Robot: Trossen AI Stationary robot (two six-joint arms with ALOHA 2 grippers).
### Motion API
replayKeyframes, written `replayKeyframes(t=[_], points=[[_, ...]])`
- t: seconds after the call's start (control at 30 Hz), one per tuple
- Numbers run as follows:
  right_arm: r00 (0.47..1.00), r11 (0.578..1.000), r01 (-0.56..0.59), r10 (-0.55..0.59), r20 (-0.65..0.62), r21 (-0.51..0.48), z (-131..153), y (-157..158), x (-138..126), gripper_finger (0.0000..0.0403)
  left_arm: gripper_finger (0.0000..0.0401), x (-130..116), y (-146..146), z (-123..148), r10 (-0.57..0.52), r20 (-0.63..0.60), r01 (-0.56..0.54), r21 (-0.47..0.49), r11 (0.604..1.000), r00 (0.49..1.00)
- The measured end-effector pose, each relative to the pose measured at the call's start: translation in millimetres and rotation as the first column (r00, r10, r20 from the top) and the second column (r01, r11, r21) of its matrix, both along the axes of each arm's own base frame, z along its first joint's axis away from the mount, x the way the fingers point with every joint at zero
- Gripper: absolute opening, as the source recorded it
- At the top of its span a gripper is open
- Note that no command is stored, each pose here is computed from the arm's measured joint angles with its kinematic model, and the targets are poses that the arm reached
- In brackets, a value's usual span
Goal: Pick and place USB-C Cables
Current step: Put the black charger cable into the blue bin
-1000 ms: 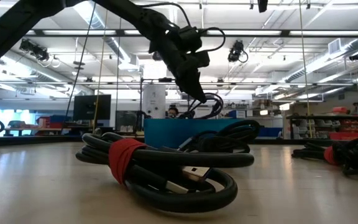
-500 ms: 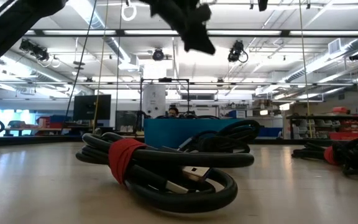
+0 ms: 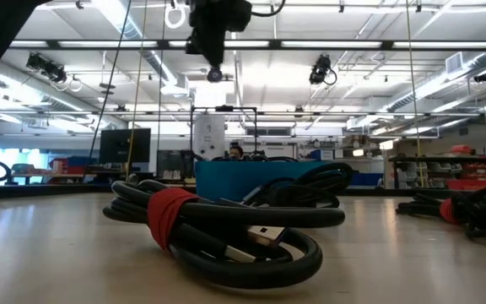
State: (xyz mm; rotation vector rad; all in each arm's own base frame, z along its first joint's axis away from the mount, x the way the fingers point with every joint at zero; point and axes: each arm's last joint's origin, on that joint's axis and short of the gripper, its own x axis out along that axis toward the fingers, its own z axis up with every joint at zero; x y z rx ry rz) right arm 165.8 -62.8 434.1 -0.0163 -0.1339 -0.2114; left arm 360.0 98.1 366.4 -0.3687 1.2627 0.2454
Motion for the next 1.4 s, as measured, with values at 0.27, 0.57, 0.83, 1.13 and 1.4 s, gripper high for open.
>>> replayKeyframes(t=[0.27, 0.57, 0.83, 1.13, 1.4], points=[[0.999, 0.999, -0.032, 0.032, 0.006, -0.012, 1, 1, -1, 0.0019, 0.0100, 21, -50, -31, 0.030, -0.038, -0.028, 0.045, 0.999, 0.999], [0.996, 0.996, -0.086, 0.086, 0.003, -0.012, 1, 3, 0, 0.0019, 0.0101, 45, -45, -75, 0.119, 0.115, -0.120, 0.005, 0.993, 0.986], [0.995, 0.994, -0.101, 0.100, 0.015, 0.051, 1, 4, 0, 0.0029, 0.0101, 51, -54, -129, 0.150, 0.148, -0.129, -0.143, 0.981, 0.977], [0.994, 0.989, -0.108, 0.106, 0.024, 0.100, 0, 3, 0, 0.0045, 0.0162, 59, -77, -162, 0.164, 0.286, -0.111, -0.193, 0.975, 0.944], [0.994, 0.984, -0.106, 0.108, -0.004, 0.144, -3, 3, 1, 0.0046, 0.0227, 52, -79, -179, 0.223, 0.252, -0.195, -0.130, 0.972, 0.942]])
